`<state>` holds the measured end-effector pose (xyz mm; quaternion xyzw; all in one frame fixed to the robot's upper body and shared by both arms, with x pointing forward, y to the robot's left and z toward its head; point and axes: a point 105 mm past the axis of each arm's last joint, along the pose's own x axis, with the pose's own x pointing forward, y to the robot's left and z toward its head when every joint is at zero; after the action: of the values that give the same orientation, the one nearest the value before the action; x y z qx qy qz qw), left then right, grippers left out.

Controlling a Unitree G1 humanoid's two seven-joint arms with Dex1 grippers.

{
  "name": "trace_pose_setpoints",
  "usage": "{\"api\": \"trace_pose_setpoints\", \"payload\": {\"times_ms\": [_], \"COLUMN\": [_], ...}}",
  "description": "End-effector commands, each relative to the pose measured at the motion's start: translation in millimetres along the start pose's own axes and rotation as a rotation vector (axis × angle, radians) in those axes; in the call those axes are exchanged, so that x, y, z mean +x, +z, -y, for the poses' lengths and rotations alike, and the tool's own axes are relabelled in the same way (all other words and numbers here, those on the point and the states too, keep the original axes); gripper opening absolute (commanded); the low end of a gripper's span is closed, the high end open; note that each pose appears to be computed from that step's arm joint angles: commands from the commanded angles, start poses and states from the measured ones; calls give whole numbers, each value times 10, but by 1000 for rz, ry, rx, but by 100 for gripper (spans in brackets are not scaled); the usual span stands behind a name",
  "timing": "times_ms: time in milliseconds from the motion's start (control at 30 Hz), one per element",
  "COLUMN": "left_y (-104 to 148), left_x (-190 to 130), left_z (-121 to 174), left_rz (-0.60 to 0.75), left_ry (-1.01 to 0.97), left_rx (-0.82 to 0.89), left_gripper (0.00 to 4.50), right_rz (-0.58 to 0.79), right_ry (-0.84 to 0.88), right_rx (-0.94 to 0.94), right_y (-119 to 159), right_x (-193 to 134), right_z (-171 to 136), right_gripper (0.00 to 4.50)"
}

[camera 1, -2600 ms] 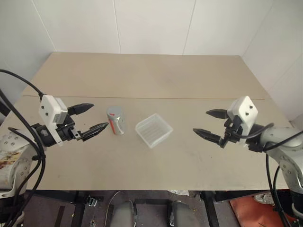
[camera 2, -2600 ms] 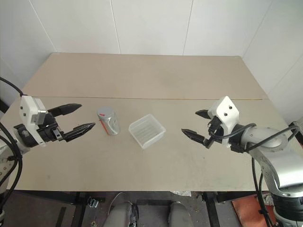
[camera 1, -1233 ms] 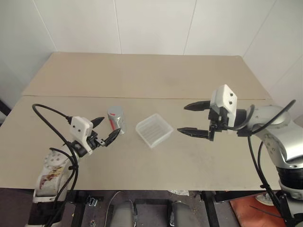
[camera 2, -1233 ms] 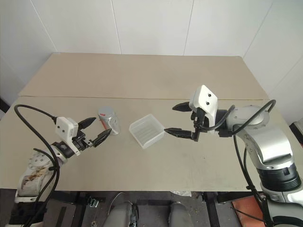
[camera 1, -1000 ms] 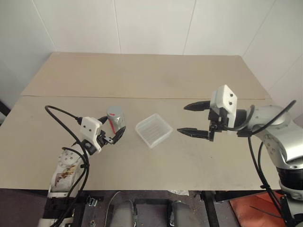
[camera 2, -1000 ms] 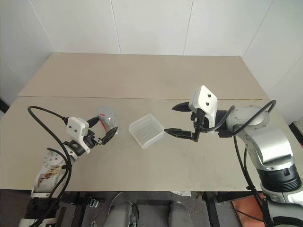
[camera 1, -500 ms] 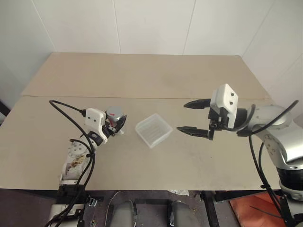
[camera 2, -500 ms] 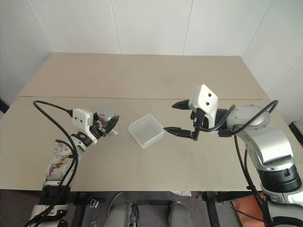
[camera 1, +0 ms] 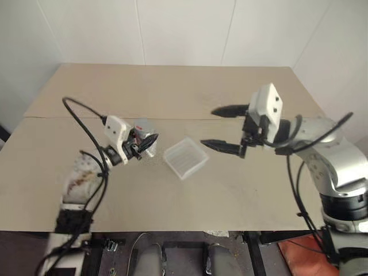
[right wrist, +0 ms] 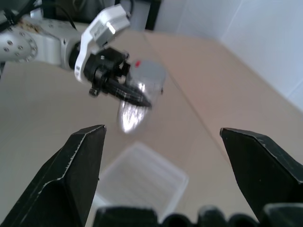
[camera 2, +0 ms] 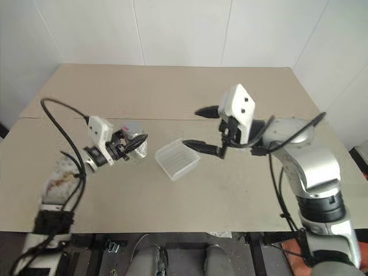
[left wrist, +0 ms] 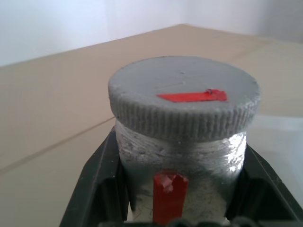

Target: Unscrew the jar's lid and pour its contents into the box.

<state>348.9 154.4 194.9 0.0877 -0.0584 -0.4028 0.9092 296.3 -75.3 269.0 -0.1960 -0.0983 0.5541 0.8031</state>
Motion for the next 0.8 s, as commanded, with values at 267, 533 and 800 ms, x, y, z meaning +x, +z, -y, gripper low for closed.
{"api": "trace_pose_setpoints", "payload": {"times_ms": [267, 533, 800], "left_y": [700, 742, 754], "left_x": [42, 212, 207], "left_z": [216, 261, 260], "left_rz": [139, 156, 166], "left_ry": [-545, -637, -663], "left_rx": [28, 70, 79], "left_gripper": [204, 204, 204], "right_rz": [107, 56, 89], "right_ry": [-5, -26, -32], "right_rx": [133, 159, 179], "right_y": [457, 424, 428], "right_x": [697, 846, 849], "right_z": [61, 79, 106], "right_gripper": [450, 450, 329]}}
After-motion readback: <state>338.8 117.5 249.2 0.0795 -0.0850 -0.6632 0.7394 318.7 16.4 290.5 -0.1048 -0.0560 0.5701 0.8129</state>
